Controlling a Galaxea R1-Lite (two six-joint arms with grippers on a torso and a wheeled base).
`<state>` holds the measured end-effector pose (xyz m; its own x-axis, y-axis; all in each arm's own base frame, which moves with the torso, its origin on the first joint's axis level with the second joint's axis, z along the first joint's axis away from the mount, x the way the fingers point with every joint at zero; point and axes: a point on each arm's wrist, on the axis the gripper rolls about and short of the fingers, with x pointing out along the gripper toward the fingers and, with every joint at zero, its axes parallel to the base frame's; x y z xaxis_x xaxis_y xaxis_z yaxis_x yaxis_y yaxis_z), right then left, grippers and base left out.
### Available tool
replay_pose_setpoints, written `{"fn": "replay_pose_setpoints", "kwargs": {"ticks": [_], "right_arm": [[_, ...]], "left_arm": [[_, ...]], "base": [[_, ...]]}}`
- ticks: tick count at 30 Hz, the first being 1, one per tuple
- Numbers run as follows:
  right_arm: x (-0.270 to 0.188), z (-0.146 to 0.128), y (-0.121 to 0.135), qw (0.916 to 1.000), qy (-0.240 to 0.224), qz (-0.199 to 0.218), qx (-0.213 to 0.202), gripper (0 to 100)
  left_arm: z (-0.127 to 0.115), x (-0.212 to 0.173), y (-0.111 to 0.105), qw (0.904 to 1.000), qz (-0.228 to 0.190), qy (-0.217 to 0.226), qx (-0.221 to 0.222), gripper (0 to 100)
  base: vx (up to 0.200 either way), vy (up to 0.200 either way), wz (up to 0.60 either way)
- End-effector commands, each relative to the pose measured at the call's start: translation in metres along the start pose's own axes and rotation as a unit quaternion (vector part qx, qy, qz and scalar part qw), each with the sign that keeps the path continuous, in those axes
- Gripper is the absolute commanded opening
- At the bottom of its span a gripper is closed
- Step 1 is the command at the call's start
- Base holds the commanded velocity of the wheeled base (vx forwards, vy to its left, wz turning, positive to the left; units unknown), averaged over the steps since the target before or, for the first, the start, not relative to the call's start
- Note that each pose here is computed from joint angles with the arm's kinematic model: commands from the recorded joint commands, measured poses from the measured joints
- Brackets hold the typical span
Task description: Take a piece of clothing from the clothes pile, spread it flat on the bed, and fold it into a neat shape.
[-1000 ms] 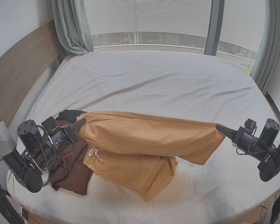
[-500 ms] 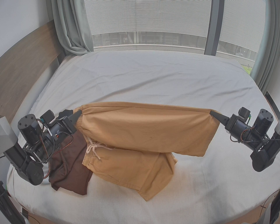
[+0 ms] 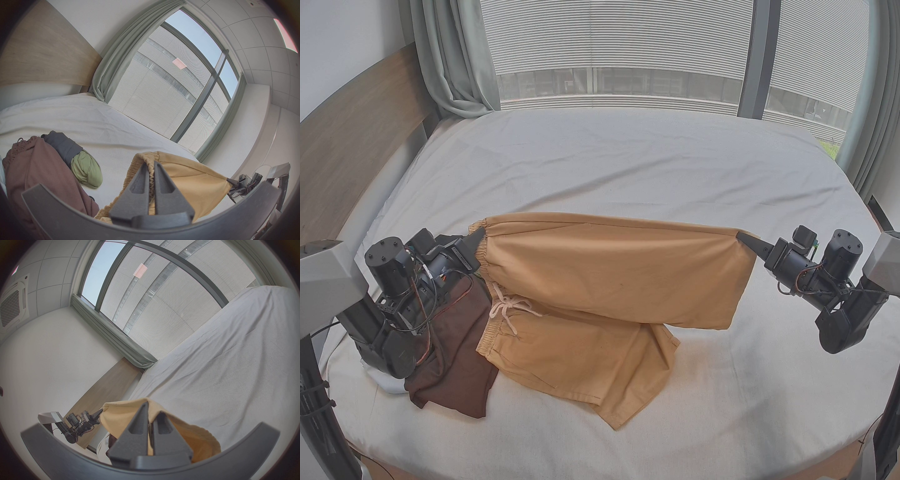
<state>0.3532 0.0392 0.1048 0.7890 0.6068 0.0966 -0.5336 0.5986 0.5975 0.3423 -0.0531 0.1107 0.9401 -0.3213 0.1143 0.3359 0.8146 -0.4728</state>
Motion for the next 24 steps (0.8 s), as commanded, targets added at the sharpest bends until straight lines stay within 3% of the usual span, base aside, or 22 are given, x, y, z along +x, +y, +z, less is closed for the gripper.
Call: {"fn": "replay_pose_setpoints", "kwargs": {"ticks": [1,24], "right_arm": [[0.011,-0.010,-0.022,0.9999,0.007,-0.009,0.008,0],[0.055,-0.011,-0.071,0.9993,-0.032,-0.014,-0.009,0]], "left_arm": [[-0.016,0.016,0.013,0.9999,0.010,0.006,-0.003,0],[-0.038,0.085,0.045,0.9984,0.003,-0.056,-0.010,0]], "base": [[0.000,0.000,0.00],[0.000,0.000,0.00]]}}
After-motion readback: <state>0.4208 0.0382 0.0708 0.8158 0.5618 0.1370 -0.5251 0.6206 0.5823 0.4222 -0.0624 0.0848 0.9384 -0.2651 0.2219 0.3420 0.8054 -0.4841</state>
